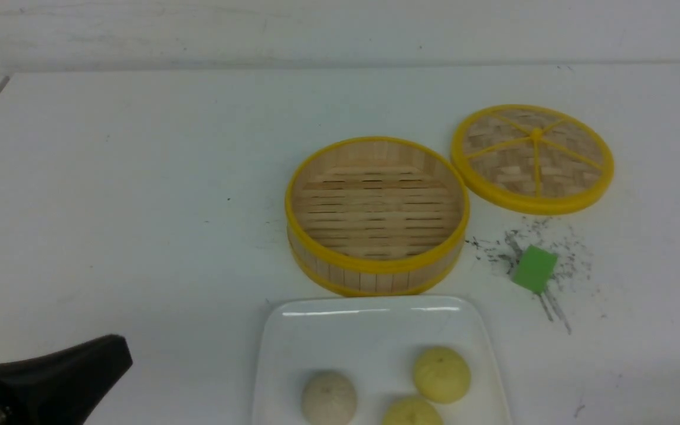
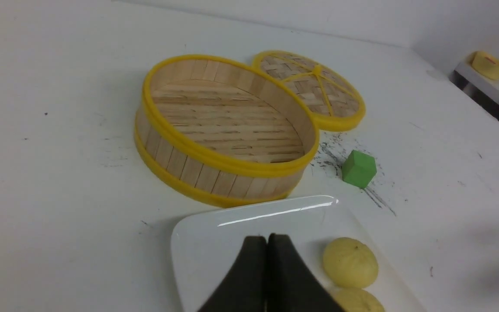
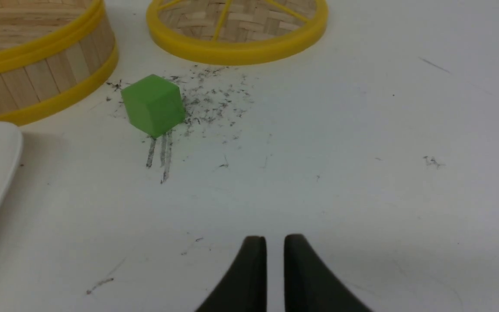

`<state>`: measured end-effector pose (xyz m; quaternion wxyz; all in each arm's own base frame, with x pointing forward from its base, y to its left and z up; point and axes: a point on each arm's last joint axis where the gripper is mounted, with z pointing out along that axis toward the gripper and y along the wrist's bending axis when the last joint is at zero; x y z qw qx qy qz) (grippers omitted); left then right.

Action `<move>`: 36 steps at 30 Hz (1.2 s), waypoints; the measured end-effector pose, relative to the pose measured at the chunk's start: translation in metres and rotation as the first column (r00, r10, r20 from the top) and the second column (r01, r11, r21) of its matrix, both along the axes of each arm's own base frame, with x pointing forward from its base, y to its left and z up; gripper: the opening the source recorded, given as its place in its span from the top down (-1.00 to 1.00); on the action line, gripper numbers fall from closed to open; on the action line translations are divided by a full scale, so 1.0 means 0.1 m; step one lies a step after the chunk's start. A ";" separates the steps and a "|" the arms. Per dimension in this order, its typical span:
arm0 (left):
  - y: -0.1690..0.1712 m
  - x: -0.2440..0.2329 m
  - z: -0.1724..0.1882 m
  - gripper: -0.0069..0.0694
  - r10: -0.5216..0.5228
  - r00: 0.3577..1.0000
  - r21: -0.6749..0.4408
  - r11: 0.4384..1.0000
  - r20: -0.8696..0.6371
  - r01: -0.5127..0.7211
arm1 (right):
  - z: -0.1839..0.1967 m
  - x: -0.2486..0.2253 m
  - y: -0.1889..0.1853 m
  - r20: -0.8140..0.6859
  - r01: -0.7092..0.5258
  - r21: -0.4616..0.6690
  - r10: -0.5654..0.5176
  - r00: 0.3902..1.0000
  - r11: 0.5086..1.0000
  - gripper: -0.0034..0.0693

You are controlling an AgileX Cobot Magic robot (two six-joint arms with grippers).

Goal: Put the steamed buns into the plate on the white tablecloth.

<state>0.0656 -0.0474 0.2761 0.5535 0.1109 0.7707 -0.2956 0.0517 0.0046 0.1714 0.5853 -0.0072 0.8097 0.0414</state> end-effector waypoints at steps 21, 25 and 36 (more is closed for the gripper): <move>0.46 -0.09 -0.80 0.71 0.471 0.867 0.247 0.832 0.160 -0.497 | 0.00 0.00 0.00 -0.001 0.000 0.000 0.000 1.000 1.000 0.59; 0.51 -0.11 -0.98 0.70 0.536 0.831 0.260 0.790 0.148 -0.556 | 0.00 0.00 0.00 -0.001 0.000 0.000 0.000 1.000 1.000 0.59; 0.52 -0.13 -1.04 0.68 0.550 0.829 0.282 0.782 0.106 -0.555 | 0.00 0.00 0.00 -0.001 0.000 0.000 0.000 1.000 1.000 0.56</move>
